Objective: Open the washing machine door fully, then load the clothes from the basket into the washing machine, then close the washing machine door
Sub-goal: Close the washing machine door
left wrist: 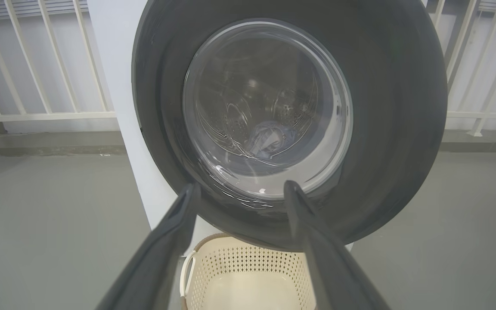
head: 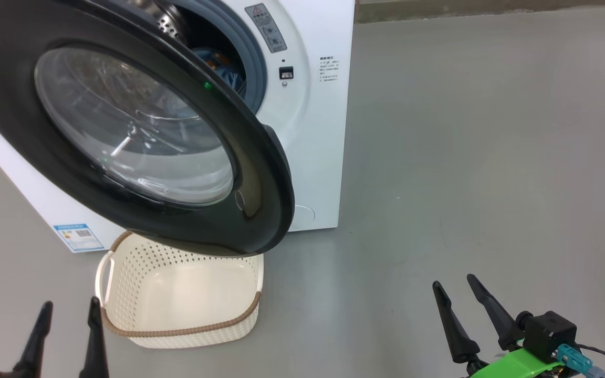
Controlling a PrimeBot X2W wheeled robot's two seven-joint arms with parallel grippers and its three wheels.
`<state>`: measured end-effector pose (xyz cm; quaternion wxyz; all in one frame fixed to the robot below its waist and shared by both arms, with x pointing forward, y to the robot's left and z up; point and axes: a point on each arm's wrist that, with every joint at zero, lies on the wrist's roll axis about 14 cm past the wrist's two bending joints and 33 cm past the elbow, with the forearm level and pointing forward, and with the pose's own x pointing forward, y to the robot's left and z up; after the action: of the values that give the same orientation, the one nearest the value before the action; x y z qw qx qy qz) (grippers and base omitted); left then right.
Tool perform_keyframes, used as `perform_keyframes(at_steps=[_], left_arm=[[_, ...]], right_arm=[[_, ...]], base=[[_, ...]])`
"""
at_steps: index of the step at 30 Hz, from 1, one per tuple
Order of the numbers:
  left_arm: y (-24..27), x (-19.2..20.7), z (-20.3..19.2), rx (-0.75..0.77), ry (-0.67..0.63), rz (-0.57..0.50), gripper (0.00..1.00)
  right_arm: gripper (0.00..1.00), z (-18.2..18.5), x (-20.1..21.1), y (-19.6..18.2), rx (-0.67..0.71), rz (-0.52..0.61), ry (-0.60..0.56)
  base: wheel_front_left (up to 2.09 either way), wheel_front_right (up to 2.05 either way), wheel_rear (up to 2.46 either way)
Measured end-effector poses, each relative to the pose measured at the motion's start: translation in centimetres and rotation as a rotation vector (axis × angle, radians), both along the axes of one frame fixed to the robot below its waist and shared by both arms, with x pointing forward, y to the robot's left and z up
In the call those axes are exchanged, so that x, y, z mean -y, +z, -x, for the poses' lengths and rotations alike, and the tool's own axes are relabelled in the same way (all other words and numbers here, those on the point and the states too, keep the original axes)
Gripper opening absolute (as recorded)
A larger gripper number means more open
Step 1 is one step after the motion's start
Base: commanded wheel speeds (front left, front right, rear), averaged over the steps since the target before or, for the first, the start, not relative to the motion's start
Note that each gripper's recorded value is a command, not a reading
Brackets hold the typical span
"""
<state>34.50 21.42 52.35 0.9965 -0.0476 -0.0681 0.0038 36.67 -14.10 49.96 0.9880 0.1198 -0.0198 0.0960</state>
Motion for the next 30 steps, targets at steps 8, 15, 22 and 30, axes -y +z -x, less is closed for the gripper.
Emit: perform_keyframes(at_steps=[8, 15, 22, 30], left_arm=[[-0.5, 1.2, 0.7, -0.016, -0.018, -0.012, 1.0], [-1.3, 1.4, 1.5, -0.041, -0.015, -0.006, 1.0], [-1.7, 1.3, 1.7, -0.056, -0.009, -0.013, 1.0], [-2.5, 1.3, 2.2, -0.081, -0.006, -0.012, 1.0]], right_arm=[[1.0, 0.4, 0.1, -0.5, -0.015, 0.0, -0.004], [1.0, 0.5, 0.3, -0.4, -0.012, 0.0, -0.007], [1.0, 0.5, 0.4, -0.2, -0.007, 0.0, -0.012], [1.0, 0.5, 0.4, -0.2, -0.004, 0.004, -0.013]], base=[[0.0, 0.0, 0.0], [0.0, 0.0, 0.0], [0.0, 0.0, 0.0], [0.0, 0.0, 0.0]])
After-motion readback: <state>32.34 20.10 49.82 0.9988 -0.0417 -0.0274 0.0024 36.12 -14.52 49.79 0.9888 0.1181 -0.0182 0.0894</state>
